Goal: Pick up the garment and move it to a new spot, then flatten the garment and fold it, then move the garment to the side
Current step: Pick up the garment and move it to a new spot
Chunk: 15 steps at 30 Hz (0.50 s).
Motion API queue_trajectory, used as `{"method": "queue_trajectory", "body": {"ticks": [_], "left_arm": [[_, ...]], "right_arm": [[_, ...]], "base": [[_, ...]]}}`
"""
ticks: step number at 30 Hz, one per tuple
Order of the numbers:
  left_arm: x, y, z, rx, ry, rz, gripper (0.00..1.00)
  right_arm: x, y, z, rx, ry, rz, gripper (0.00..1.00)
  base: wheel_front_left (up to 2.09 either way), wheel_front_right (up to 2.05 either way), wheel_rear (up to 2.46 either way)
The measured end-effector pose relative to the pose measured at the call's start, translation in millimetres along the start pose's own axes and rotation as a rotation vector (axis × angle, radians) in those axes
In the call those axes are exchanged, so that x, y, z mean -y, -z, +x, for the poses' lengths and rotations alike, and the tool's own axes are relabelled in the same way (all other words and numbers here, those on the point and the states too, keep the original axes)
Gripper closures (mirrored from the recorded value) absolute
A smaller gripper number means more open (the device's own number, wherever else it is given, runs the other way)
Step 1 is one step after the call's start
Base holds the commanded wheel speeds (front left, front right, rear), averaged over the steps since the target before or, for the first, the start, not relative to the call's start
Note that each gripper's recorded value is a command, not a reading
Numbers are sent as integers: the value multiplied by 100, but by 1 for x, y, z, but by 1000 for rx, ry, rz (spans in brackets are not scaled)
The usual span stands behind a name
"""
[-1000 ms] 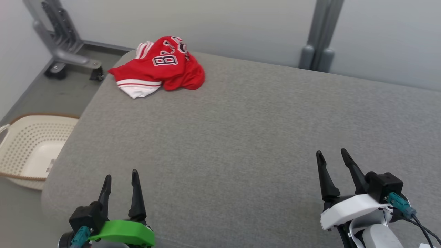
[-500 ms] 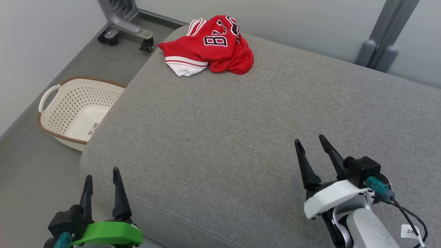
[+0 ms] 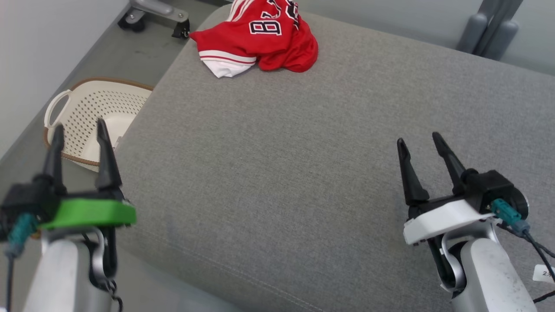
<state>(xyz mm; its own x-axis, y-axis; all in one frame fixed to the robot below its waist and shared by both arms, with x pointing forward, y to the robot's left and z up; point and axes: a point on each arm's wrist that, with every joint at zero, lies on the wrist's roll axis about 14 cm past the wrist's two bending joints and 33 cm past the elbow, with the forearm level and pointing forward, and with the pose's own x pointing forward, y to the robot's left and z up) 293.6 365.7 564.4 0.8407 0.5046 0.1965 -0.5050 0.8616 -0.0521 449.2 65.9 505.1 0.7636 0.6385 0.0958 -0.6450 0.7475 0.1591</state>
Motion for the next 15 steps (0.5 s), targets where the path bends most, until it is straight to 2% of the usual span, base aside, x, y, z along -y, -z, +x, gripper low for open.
{"method": "queue_trajectory", "body": {"ticks": [4,9,12,15], "left_arm": [[16,-42,62,89,90,106,0],[47,-62,133,88,190,209,0],[60,-46,169,0,214,259,0],[74,-7,195,-137,227,251,0]], "right_arm": [[19,-4,6,11,33,-28,0],[42,-6,11,27,75,-41,0],[57,-3,13,34,99,-48,0],[69,0,13,48,119,-41,0]], "base": [[0,0,0],[0,0,0],[0,0,0],[0,0,0]]}}
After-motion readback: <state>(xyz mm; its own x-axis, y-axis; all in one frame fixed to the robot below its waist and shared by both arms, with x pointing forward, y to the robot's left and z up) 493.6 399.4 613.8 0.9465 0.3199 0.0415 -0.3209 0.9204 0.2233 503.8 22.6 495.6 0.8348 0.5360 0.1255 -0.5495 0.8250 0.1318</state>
